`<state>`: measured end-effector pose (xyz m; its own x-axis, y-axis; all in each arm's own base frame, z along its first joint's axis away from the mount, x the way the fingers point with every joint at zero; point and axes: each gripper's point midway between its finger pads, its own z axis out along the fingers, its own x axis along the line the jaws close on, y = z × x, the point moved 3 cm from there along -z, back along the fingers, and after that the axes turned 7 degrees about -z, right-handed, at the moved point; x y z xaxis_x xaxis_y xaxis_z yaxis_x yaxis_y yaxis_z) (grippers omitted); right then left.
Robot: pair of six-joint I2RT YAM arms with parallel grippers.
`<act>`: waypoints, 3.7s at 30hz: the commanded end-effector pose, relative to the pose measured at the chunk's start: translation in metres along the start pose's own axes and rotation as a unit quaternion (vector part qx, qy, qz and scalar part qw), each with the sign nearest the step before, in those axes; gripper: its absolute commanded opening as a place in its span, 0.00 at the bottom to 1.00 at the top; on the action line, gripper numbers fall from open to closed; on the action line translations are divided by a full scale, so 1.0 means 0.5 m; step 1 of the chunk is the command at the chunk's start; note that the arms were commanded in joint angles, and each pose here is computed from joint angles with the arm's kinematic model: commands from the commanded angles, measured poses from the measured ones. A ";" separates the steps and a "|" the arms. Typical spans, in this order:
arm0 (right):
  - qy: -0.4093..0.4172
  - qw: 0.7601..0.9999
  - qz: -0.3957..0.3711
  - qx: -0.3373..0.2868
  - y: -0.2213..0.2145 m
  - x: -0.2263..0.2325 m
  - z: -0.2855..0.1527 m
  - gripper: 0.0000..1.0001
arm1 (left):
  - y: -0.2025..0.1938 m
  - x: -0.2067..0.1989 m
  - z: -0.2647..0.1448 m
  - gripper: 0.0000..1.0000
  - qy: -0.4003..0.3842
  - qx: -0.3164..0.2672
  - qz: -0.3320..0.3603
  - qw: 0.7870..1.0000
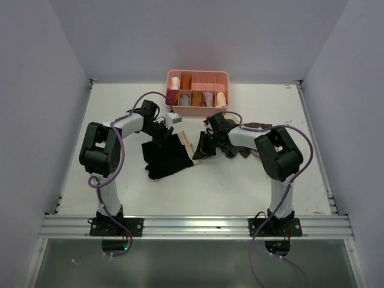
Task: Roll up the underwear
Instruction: Fold the underwear
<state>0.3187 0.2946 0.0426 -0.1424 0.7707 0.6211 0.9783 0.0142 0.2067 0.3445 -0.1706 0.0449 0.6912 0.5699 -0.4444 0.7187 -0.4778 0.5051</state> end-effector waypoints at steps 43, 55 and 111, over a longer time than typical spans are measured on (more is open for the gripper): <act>0.276 0.959 -0.042 0.045 -0.015 0.144 0.054 0.15 | -0.016 -0.171 -0.155 0.00 -0.019 -0.044 0.386 0.921; 0.218 0.965 -0.059 0.132 -0.090 0.076 0.088 0.13 | 0.075 -0.141 -0.164 0.00 0.022 -0.078 0.362 0.928; 0.101 0.981 -0.162 0.041 0.114 0.078 0.021 0.23 | 0.095 -0.115 -0.162 0.00 0.048 -0.103 0.386 0.915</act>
<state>0.3632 0.3323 0.0895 -0.4617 0.5357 0.7070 0.8870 0.2827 0.3651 0.3305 -0.1696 0.1408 0.9718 0.1966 0.1304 0.0303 -0.6521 0.7576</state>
